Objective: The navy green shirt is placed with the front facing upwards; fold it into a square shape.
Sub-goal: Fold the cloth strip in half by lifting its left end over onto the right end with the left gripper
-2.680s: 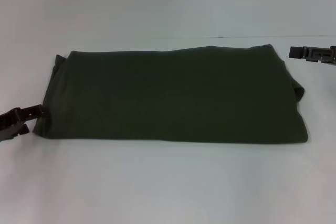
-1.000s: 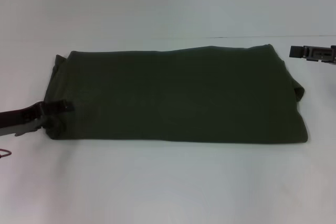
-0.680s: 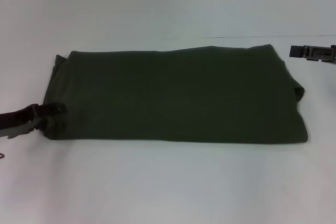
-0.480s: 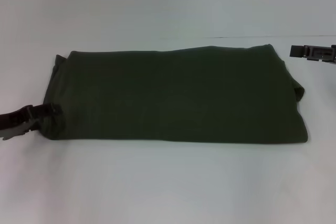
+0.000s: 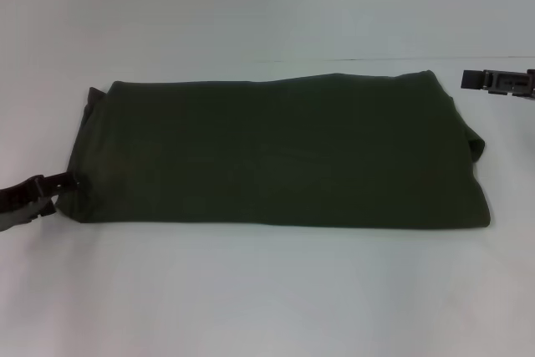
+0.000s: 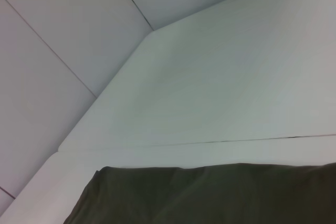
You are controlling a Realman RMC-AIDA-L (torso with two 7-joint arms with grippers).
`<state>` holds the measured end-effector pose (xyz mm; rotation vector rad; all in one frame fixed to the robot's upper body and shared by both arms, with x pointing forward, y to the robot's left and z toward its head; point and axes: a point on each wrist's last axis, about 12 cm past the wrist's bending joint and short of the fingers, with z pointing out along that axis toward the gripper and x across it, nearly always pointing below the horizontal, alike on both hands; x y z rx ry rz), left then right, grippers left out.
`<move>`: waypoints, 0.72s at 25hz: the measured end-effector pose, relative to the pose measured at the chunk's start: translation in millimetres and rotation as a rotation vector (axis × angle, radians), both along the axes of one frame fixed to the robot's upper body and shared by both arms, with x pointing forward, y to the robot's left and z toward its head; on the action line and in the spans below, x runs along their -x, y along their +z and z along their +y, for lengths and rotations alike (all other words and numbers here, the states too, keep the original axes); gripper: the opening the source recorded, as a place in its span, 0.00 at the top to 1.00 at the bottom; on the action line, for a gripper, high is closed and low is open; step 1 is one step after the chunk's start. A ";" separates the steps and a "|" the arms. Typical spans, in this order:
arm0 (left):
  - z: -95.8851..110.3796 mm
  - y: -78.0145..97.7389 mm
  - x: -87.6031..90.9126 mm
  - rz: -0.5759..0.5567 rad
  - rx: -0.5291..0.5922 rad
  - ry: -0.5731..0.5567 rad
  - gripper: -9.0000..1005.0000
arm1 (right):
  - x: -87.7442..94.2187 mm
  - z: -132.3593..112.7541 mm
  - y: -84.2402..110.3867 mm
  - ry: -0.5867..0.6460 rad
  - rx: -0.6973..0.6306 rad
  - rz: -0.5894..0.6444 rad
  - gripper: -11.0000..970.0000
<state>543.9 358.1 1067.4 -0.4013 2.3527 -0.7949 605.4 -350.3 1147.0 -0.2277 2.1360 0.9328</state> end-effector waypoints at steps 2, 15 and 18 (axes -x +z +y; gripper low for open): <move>1.6 -0.5 1.2 0.001 0.001 0.006 0.12 | 0.0 -0.1 0.1 0.000 0.000 0.000 0.05; -0.8 -0.4 -1.7 0.003 -0.005 -0.003 0.12 | -0.3 0.4 0.6 0.000 -0.004 0.001 0.05; -4.2 -0.7 -4.1 0.003 -0.002 -0.008 0.13 | -0.3 0.2 1.1 -0.001 -0.008 0.000 0.05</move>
